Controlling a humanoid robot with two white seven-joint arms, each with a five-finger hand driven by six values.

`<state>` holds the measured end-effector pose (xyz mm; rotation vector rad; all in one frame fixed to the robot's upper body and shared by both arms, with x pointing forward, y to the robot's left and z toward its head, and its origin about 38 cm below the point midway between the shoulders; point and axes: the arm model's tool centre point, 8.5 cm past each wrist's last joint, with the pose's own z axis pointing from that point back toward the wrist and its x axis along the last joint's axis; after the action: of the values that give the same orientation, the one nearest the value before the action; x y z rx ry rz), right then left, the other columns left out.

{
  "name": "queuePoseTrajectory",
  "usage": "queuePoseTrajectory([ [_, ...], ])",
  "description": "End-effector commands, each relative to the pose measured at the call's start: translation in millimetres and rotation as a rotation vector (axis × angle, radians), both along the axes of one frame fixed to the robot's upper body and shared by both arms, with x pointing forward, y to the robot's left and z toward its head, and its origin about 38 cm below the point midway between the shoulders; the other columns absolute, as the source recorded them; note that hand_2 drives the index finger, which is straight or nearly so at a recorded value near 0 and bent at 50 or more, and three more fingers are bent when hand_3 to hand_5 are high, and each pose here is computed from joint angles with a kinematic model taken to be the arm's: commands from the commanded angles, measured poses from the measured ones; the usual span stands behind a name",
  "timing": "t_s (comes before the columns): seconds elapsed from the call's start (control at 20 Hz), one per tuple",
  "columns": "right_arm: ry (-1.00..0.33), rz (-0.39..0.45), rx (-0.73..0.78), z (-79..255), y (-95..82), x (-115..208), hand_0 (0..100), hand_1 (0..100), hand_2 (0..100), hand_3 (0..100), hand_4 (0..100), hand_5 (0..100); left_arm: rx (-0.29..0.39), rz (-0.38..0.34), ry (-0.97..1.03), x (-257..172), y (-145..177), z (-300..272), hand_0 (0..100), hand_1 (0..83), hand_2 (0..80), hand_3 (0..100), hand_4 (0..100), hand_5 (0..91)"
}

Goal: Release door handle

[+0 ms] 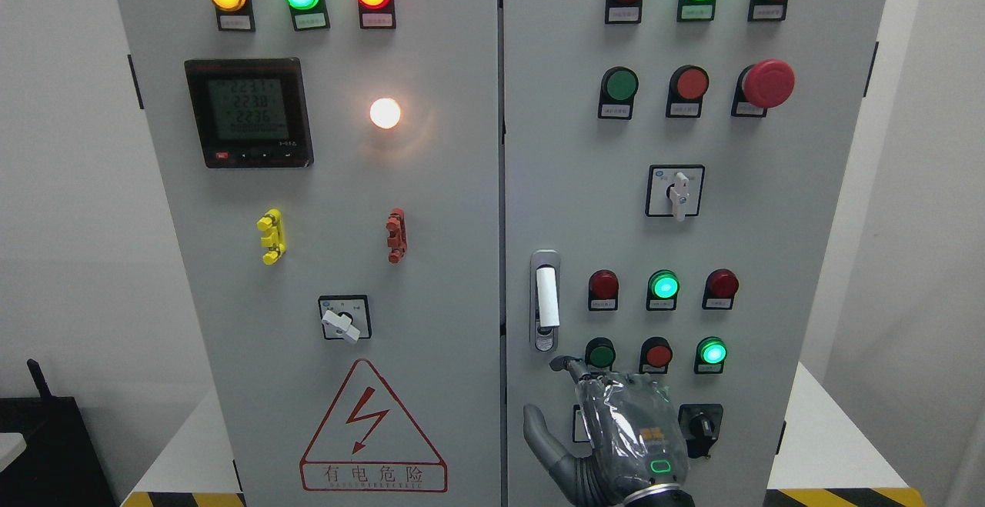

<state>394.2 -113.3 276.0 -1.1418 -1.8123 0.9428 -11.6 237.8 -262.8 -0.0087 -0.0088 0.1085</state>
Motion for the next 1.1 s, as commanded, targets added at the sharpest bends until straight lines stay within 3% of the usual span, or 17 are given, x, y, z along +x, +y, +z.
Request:
queuePoseTrajectory([
  [0.0, -0.013, -0.006, 0.008, 8.9, -3.0, 1.0, 46, 5, 90, 100, 91, 99, 0.0, 0.015, -0.026, 16.8, -0.2, -0.1, 12, 38.9, 0.0, 0, 0, 0.0],
  [0.1, -0.028, -0.01, 0.009, 15.6, -2.5, 3.0, 45, 4, 93, 100, 97, 100, 0.0, 0.015, -0.026, 16.8, -0.2, -0.1, 12, 38.9, 0.0, 0, 0, 0.0],
  [0.35, -0.027, -0.015, 0.005, 31.4, -0.3, 11.7, 42, 4, 95, 100, 100, 100, 0.0, 0.015, -0.026, 16.8, -0.2, -0.1, 12, 38.9, 0.0, 0, 0, 0.0],
  [1.05, -0.021, -0.028, -0.01, 45.5, 1.1, 23.7, 41, 4, 97, 100, 100, 100, 0.0, 0.015, -0.026, 16.8, -0.2, -0.1, 12, 38.9, 0.0, 0, 0, 0.0],
])
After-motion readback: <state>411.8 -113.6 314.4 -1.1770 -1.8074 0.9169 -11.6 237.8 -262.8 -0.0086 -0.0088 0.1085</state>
